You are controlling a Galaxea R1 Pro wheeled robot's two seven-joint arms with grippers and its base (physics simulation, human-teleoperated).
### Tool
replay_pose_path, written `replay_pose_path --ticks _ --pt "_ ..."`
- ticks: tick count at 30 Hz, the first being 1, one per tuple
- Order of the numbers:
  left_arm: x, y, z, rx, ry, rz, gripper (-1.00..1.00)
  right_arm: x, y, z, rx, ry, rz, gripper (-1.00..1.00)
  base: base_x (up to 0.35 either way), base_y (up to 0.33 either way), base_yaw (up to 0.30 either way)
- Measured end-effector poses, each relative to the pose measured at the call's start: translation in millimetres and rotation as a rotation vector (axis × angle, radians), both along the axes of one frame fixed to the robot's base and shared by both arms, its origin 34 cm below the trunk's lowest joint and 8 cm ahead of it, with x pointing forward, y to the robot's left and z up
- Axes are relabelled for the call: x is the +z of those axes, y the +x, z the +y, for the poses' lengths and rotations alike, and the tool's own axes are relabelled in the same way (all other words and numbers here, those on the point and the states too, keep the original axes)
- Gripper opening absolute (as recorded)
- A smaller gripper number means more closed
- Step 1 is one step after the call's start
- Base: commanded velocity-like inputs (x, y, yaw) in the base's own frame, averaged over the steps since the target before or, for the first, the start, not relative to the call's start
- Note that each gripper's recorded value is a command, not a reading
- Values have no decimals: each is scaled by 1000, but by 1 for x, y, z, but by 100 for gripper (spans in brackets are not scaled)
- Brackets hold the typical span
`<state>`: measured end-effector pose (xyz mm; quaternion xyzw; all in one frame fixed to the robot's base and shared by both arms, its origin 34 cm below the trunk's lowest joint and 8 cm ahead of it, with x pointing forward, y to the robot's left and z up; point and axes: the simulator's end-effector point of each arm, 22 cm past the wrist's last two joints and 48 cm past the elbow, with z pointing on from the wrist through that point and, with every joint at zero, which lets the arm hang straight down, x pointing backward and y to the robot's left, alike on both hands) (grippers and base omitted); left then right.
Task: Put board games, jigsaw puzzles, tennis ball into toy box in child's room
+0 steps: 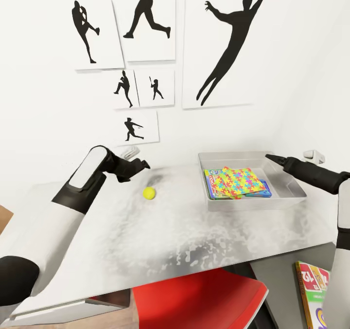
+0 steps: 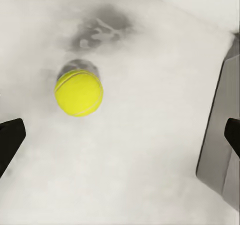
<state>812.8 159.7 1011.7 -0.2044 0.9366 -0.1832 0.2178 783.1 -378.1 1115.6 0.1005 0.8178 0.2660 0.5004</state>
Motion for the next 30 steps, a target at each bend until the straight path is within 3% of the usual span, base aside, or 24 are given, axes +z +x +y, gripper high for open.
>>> replay_pose_path --ticks 5,7,15,24,30 --pt "-12 4 6 9 58 37 100 1 -3 1 1 -9 -5 100 0 0 0" --pt "-21 6 12 15 109 60 100 2 -5 1 2 -14 -9 100 0 0 0" --pt "-33 16 32 20 215 54 100 3 -8 2 3 -23 -13 100 0 0 0" --pt "-38 19 40 20 232 42 100 0 -10 5 6 -22 -10 100 0 0 0" --pt "-48 14 48 27 238 54 100 -5 -9 21 39 -34 1 100 0 0 0"
